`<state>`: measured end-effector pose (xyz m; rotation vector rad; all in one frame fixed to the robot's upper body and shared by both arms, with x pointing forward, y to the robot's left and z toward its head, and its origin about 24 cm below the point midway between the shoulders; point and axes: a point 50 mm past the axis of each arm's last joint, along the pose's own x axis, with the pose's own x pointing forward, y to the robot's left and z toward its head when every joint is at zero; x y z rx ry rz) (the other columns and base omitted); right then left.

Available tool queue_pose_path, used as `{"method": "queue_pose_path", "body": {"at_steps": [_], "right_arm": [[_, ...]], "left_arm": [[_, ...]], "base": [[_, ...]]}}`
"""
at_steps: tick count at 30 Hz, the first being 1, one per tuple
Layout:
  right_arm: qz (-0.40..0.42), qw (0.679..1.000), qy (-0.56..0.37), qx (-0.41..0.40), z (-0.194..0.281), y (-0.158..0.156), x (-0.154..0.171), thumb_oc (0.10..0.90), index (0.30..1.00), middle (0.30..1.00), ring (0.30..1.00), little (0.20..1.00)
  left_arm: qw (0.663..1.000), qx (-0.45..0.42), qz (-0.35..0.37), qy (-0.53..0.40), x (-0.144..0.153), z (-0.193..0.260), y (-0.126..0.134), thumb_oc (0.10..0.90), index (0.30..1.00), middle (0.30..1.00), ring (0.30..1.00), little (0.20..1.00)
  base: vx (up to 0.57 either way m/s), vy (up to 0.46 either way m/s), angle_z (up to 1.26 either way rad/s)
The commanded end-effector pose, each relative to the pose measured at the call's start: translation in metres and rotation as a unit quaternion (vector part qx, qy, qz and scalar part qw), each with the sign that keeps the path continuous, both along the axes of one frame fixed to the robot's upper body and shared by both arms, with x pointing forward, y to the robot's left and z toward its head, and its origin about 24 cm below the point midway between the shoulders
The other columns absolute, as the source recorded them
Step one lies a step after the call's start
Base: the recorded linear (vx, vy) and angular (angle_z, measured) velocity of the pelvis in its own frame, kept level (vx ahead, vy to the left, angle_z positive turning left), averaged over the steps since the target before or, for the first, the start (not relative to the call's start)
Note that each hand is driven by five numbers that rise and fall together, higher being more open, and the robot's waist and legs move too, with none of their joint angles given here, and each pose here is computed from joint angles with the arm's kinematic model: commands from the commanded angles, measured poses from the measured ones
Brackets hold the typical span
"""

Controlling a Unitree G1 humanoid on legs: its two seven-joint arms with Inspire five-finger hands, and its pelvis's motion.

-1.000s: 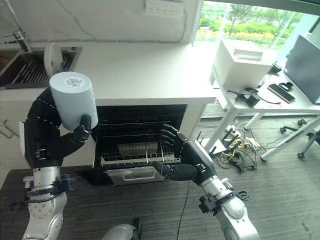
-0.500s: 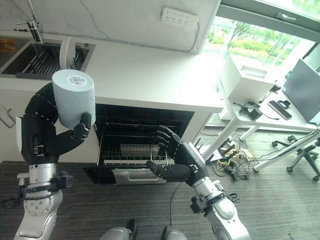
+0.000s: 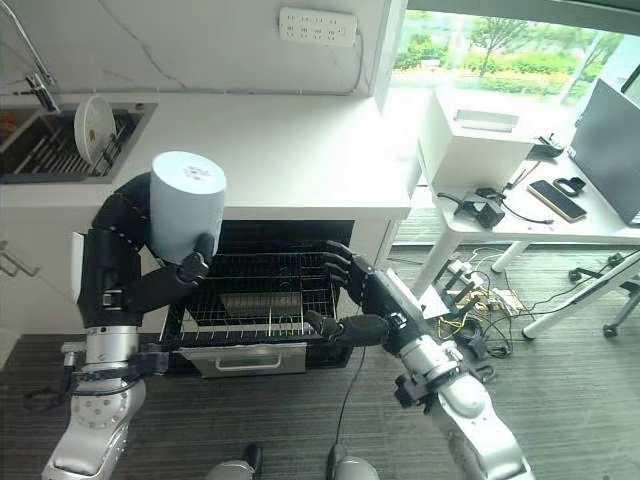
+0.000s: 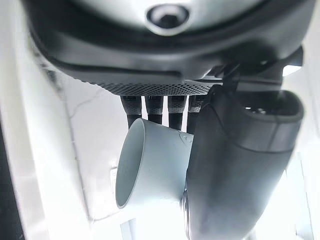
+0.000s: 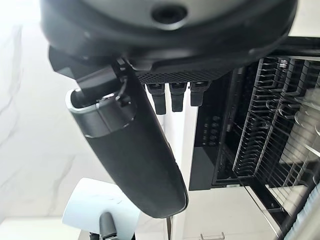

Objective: Place the dishes in the dishwasher.

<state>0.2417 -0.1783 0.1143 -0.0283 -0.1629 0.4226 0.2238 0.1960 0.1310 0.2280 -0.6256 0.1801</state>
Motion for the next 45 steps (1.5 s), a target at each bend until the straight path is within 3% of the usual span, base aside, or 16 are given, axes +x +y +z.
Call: {"method": "queue_pose_path", "body": {"at_steps": [1,12,22,30,45], "right_arm": [[0.012,0.992,-0.104,0.075,0.042,0.012,0.009,0.800,0.900,0.900,0.900,0.900],[0.088,0.983,-0.057,0.148,0.050,0.033,0.033,0.800,0.900,0.900,0.900,0.900],[0.111,0.979,-0.038,0.169,0.054,0.052,0.040,0.800,0.900,0.900,0.900,0.900],[0.129,0.970,-0.023,0.206,0.057,0.064,0.042,0.800,0.900,0.900,0.900,0.900],[0.149,0.953,-0.004,0.263,0.065,0.072,0.046,0.800,0.900,0.900,0.900,0.900]], "left_arm": [[0.987,0.021,0.042,-0.155,0.007,0.042,-0.008,0.400,0.300,0.300,0.300,0.300],[0.969,0.106,0.114,-0.191,0.031,0.019,-0.018,0.400,0.300,0.300,0.300,0.300],[0.967,0.136,0.095,-0.192,0.034,-0.004,-0.036,0.400,0.300,0.300,0.300,0.300],[0.963,0.118,0.077,-0.229,0.028,-0.010,-0.051,0.400,0.300,0.300,0.300,0.300],[0.946,0.125,0.170,-0.245,0.027,-0.036,-0.050,0.400,0.300,0.300,0.300,0.300]], "base": [[0.00,-0.016,0.12],[0.01,0.008,0.01],[0.01,0.007,0.00],[0.00,0.002,-0.02],[0.00,0.000,0.00]]}}
